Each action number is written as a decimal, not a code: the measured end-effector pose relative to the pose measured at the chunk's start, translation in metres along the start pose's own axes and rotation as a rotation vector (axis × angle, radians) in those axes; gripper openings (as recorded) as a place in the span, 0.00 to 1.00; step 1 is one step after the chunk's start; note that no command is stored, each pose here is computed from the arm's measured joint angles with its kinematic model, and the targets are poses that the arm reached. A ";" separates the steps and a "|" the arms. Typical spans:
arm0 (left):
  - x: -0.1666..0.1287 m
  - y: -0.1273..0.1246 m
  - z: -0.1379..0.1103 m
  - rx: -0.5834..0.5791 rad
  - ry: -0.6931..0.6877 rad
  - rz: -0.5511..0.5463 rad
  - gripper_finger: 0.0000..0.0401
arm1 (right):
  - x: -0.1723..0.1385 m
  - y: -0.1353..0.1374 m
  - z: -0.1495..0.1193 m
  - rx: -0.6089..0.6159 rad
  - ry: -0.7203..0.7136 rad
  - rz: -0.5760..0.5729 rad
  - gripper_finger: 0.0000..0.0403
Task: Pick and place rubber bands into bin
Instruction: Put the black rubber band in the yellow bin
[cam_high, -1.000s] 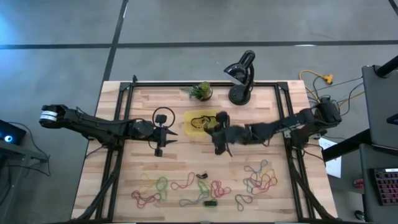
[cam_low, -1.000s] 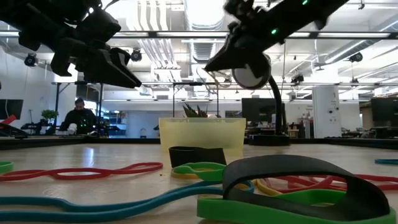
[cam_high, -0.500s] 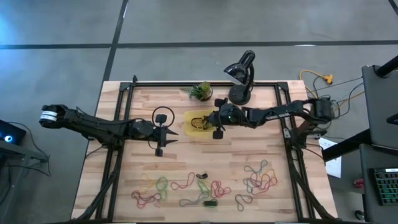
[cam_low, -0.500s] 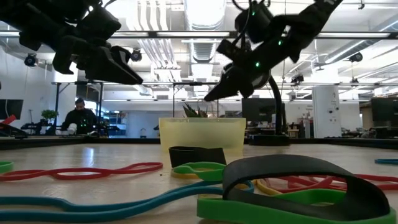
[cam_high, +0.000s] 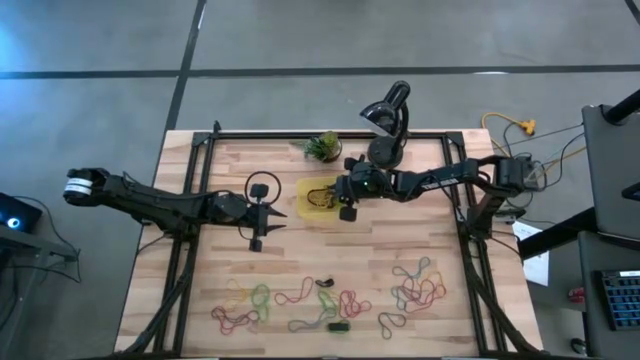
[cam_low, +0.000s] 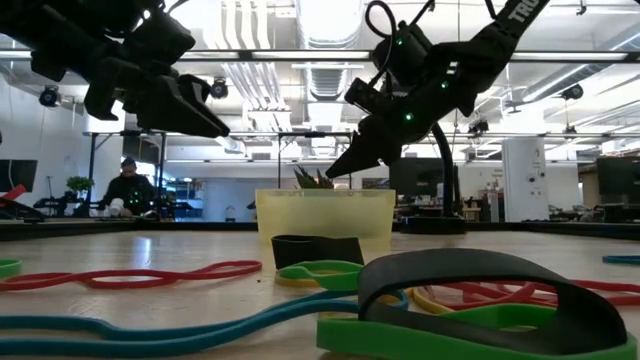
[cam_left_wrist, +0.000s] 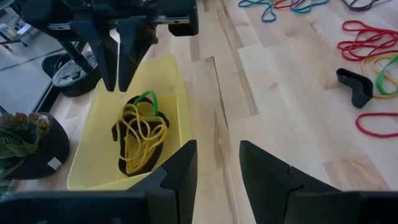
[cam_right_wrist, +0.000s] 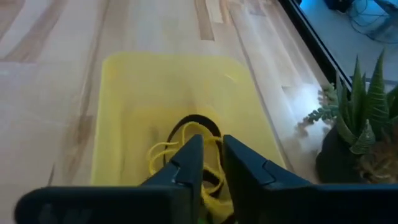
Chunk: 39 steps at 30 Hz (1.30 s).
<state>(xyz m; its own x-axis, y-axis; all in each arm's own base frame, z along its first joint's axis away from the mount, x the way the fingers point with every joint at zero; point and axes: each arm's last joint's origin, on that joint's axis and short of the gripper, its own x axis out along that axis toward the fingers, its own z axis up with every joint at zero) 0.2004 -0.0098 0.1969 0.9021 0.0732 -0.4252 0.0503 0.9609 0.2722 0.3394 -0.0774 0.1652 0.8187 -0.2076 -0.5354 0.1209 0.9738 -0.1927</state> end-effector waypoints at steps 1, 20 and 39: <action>0.000 0.000 0.000 0.000 0.000 -0.001 0.26 | 0.000 0.000 0.000 -0.008 0.000 0.000 0.17; 0.058 -0.060 -0.013 0.122 -0.086 -0.414 0.26 | -0.063 0.049 0.045 -0.198 -0.130 0.126 0.23; 0.118 -0.108 0.004 0.265 -0.156 -0.493 0.26 | -0.145 0.086 0.036 -0.161 -0.048 -0.138 0.15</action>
<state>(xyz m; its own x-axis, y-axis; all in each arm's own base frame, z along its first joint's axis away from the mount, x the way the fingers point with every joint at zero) 0.3028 -0.1058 0.1209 0.7962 -0.4256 -0.4300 0.5681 0.7704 0.2894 0.2517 0.0402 0.2558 0.8268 -0.3300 -0.4555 0.1460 0.9080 -0.3927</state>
